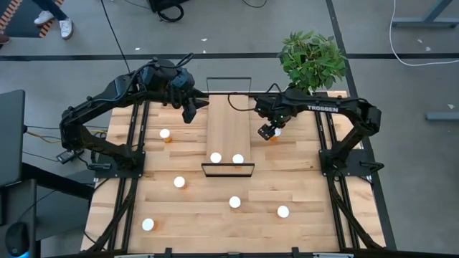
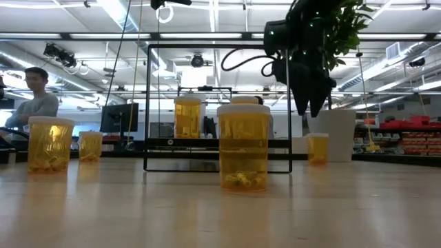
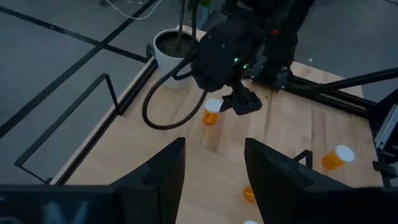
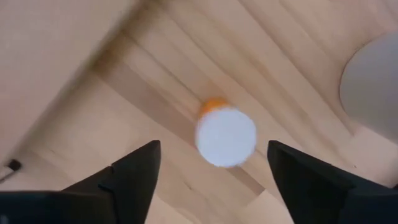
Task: Pick and place medicine bottles onto shelf by color
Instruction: Put the orange pill bottle on the shelf aligned with the other orange pill bottles
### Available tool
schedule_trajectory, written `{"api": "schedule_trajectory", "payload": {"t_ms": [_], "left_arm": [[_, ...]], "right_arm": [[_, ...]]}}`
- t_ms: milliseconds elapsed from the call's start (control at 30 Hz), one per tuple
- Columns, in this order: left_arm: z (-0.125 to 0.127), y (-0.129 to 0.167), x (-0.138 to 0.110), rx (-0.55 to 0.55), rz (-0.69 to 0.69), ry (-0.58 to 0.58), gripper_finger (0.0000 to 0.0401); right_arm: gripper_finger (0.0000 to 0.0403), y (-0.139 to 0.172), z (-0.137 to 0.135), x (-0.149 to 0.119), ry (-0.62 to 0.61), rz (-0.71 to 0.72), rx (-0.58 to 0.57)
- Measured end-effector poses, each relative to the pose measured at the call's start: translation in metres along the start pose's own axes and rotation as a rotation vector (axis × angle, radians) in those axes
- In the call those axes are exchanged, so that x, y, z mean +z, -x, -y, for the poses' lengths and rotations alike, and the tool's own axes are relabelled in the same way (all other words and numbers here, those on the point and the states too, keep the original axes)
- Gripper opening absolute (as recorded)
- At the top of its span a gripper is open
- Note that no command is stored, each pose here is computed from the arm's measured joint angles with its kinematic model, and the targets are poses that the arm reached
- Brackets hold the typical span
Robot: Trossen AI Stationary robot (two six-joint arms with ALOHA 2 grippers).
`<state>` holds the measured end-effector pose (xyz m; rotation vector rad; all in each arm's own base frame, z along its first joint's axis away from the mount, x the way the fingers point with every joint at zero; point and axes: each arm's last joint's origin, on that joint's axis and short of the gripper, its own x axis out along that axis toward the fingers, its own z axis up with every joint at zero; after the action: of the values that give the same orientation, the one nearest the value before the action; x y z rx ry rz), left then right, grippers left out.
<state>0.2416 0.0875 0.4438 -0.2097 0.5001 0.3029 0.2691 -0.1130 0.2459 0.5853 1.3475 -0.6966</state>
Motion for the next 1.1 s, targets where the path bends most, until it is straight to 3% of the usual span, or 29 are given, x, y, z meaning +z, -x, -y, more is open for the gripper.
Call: {"api": "schedule_trajectory", "payload": {"t_ms": [200,400,767,1100], "left_arm": [[0.000,0.000,0.000,0.000,0.000,0.000,0.0172],[0.000,0.000,0.000,0.000,0.000,0.000,0.0172],[0.000,0.000,0.000,0.005,0.000,0.000,0.0172],[0.000,0.000,0.000,0.011,0.001,0.001,0.0172]], "right_arm": [[0.0347,-0.018,0.004,-0.011,0.024,-0.068,-0.026],[0.0362,-0.030,0.004,-0.013,0.014,-0.050,-0.012],[0.0357,-0.051,0.006,-0.019,-0.026,-0.025,-0.021],[0.0316,-0.060,0.009,-0.021,-0.061,-0.020,-0.008]]}}
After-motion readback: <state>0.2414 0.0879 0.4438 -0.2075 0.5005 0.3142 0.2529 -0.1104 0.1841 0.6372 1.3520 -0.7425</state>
